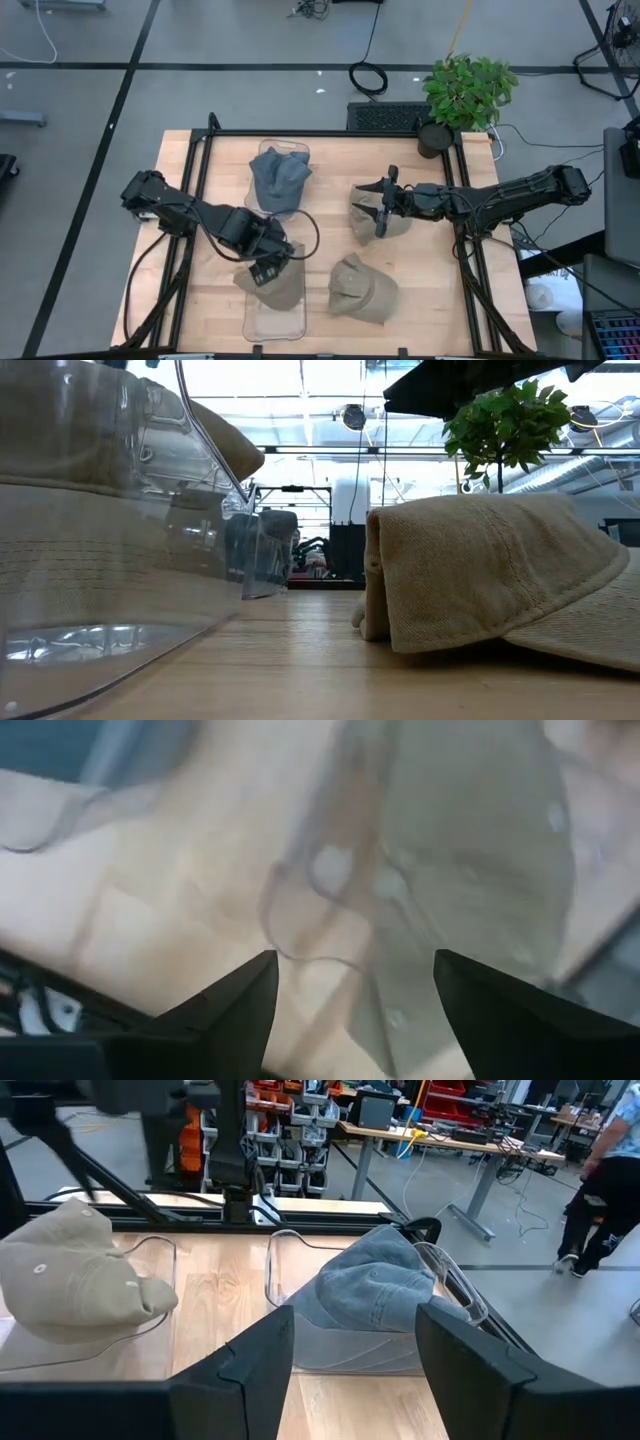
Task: Stack caps by color
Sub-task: Put the top brown cap into the bottom transparent bin
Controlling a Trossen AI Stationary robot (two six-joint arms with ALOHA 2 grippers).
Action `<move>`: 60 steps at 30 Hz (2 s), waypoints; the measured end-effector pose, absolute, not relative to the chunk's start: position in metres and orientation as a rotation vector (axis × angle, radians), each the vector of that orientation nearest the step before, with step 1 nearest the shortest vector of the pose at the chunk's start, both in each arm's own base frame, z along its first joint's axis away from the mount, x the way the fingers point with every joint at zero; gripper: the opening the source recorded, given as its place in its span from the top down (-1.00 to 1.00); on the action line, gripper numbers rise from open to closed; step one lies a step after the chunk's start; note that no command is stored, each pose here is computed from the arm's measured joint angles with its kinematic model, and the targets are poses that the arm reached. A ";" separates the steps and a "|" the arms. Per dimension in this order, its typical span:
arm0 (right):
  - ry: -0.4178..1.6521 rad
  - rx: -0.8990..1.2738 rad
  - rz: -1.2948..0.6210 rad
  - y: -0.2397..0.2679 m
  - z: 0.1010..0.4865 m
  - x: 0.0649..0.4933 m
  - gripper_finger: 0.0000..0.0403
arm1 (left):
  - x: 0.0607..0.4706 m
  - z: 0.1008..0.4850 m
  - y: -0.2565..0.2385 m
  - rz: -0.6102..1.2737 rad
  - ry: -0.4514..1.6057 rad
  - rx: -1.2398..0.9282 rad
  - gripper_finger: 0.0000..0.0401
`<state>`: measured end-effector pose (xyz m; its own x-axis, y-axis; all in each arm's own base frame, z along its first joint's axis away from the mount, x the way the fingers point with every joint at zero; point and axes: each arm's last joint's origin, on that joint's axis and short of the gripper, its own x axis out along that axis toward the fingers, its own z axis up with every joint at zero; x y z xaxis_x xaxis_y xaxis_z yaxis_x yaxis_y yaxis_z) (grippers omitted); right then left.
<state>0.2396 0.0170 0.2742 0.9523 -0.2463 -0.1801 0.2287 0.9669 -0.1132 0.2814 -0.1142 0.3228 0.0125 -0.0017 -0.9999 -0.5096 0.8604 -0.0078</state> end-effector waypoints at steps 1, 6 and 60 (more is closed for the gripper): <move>0.194 -0.092 -0.242 0.017 0.274 0.240 0.03 | 0.282 0.322 -0.119 0.374 1.522 -0.421 -0.38; 0.197 -0.110 -0.240 0.017 0.274 0.240 0.03 | 0.289 0.324 -0.162 0.058 1.396 -0.447 -0.13; 0.224 -0.123 -0.239 0.017 0.268 0.238 0.03 | 0.324 0.213 -0.176 0.456 1.354 -0.265 0.93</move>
